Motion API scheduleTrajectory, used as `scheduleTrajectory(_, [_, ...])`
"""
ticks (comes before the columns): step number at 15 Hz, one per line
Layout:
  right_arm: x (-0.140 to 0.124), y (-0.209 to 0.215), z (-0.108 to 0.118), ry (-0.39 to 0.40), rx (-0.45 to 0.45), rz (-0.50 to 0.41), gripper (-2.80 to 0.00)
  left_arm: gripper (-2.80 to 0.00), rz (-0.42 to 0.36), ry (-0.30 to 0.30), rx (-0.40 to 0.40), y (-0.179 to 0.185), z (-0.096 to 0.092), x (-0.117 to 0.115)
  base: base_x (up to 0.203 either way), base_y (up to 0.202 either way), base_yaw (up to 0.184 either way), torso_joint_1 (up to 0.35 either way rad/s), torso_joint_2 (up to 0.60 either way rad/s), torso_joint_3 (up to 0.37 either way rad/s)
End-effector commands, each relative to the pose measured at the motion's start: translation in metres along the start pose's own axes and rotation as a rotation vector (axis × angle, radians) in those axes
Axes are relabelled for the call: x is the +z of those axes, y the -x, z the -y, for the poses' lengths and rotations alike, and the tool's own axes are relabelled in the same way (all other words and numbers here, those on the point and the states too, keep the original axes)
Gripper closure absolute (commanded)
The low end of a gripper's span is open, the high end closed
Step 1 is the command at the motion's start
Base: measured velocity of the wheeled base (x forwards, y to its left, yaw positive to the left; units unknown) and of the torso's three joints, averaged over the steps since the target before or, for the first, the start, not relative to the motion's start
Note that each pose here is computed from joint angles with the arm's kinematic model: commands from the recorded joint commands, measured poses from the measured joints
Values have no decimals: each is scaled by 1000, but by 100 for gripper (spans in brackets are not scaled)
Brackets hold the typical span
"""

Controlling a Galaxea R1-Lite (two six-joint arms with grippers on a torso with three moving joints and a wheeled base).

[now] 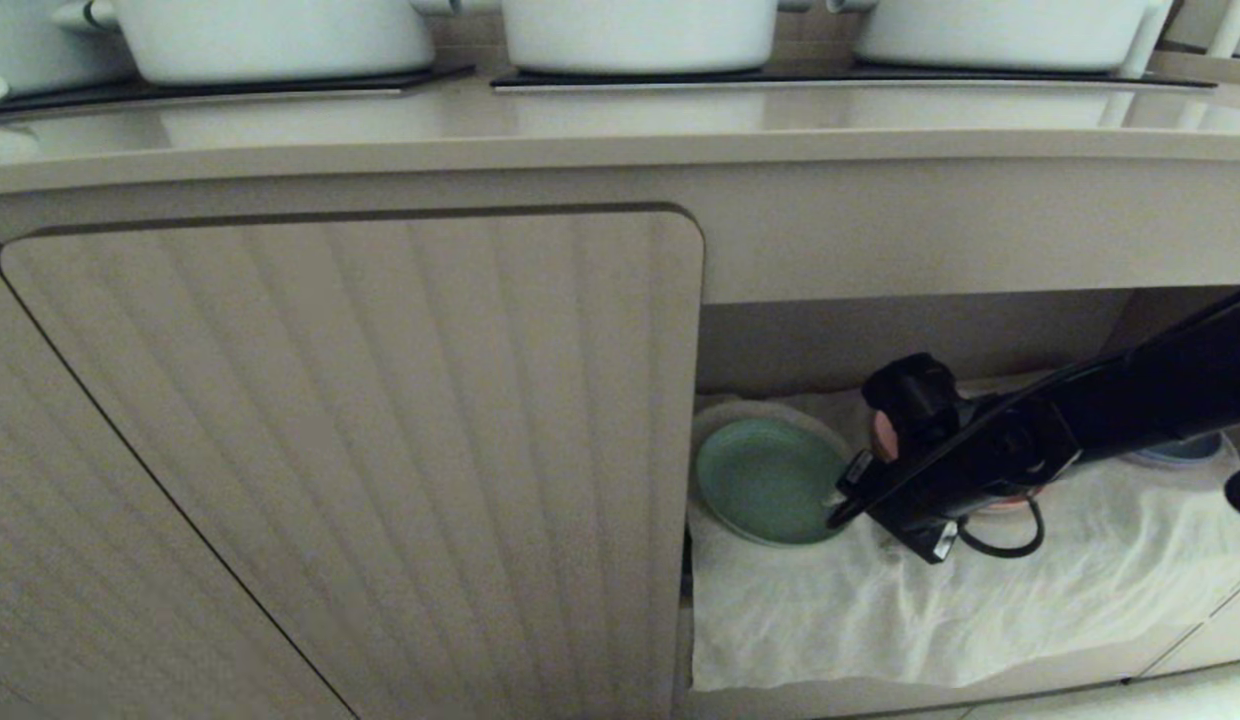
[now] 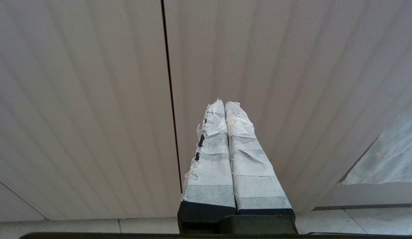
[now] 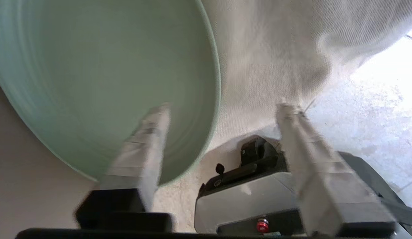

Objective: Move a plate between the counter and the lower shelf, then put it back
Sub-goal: Put the plate in the cupboard

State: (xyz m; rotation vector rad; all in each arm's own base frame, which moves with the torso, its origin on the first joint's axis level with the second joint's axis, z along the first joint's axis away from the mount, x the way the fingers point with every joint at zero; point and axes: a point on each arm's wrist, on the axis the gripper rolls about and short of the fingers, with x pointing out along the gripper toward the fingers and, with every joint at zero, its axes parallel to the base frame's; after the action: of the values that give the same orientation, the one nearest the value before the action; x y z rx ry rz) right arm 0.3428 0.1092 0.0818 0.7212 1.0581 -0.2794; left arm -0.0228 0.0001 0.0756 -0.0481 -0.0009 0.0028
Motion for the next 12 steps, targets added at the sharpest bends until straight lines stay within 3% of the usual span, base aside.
scheduleTrajectory(1, [-1,6,-1,-4,3,-2,-280,0,1,1,0,0,0,0,0,0,0,0,0,0])
scheduleTrajectory(12, [-7,29,11,32,-17,-30,-280,0,1,1,0,0,0,0,0,0,0,0,0,0])
